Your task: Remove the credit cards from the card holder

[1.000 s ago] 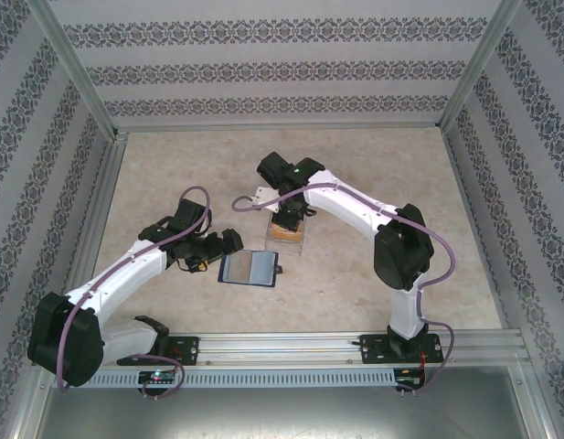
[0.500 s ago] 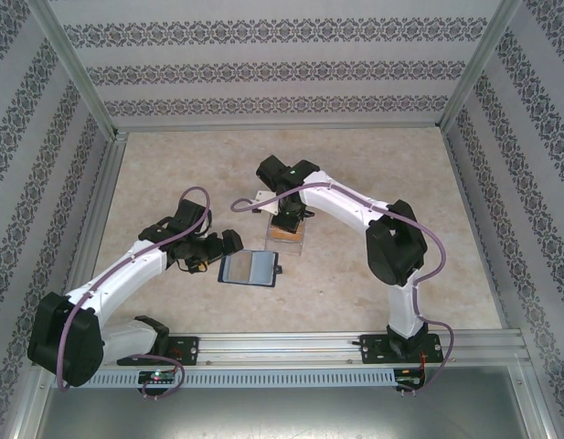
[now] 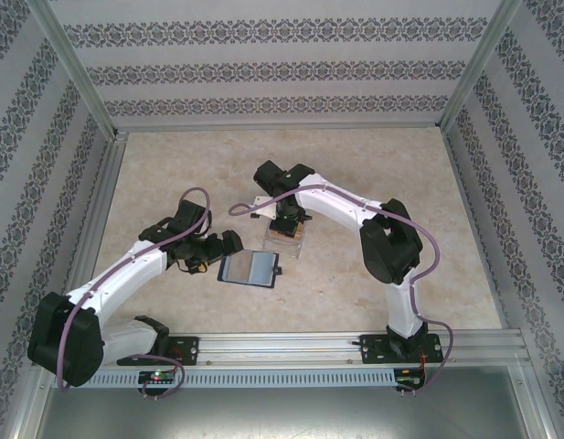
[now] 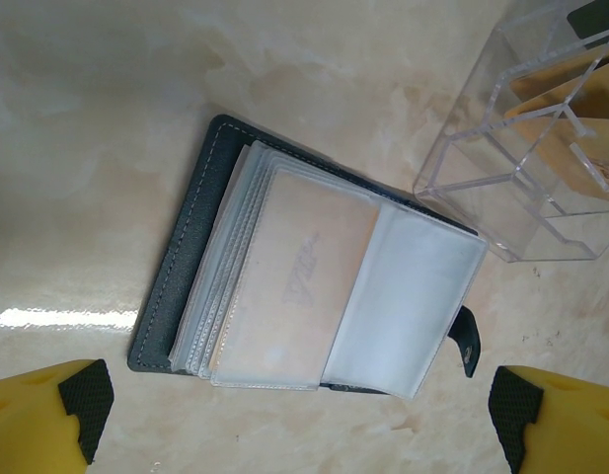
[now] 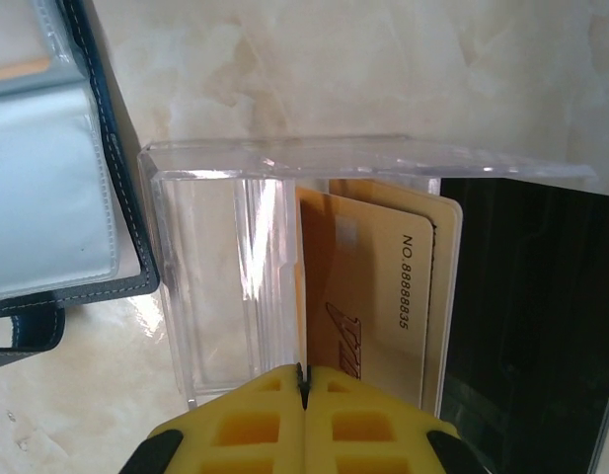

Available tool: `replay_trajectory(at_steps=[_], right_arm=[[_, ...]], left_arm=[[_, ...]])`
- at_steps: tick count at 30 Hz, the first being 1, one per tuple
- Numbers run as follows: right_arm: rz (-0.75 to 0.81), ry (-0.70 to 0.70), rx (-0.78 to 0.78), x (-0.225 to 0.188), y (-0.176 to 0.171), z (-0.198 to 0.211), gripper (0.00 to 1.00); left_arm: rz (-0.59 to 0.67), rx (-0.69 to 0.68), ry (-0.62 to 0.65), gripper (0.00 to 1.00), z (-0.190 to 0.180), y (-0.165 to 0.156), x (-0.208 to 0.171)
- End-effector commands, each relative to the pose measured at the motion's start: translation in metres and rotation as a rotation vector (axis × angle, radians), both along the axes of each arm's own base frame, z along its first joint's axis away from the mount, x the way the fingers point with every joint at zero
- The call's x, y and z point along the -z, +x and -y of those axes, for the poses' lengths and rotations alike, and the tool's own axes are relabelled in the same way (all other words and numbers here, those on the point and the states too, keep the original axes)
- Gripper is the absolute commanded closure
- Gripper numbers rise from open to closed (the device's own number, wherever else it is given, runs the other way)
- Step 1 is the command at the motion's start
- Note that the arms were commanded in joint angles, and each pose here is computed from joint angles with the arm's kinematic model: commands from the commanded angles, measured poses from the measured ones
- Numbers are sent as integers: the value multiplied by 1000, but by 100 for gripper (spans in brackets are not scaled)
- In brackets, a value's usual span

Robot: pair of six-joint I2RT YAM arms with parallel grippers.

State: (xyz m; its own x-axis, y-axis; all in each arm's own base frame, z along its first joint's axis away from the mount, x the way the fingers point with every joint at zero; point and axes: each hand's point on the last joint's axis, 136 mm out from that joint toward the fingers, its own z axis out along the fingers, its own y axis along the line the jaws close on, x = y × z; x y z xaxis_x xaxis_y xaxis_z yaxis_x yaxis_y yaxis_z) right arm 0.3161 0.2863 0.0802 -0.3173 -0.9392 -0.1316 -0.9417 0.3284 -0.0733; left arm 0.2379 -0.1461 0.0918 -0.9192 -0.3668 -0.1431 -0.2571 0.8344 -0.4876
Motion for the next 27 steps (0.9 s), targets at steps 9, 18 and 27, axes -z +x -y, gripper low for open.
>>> replay_trajectory(at_steps=[9, 18, 27], right_arm=[[65, -51, 24, 0, 11, 9, 100], [77, -56, 32, 3, 15, 6, 100], [71, -56, 35, 7, 14, 3, 93]], left_arm=[[-29, -13, -14, 0, -2, -5, 6], [-25, -13, -14, 0, -2, -7, 5], [-29, -15, -14, 0, -3, -7, 6]])
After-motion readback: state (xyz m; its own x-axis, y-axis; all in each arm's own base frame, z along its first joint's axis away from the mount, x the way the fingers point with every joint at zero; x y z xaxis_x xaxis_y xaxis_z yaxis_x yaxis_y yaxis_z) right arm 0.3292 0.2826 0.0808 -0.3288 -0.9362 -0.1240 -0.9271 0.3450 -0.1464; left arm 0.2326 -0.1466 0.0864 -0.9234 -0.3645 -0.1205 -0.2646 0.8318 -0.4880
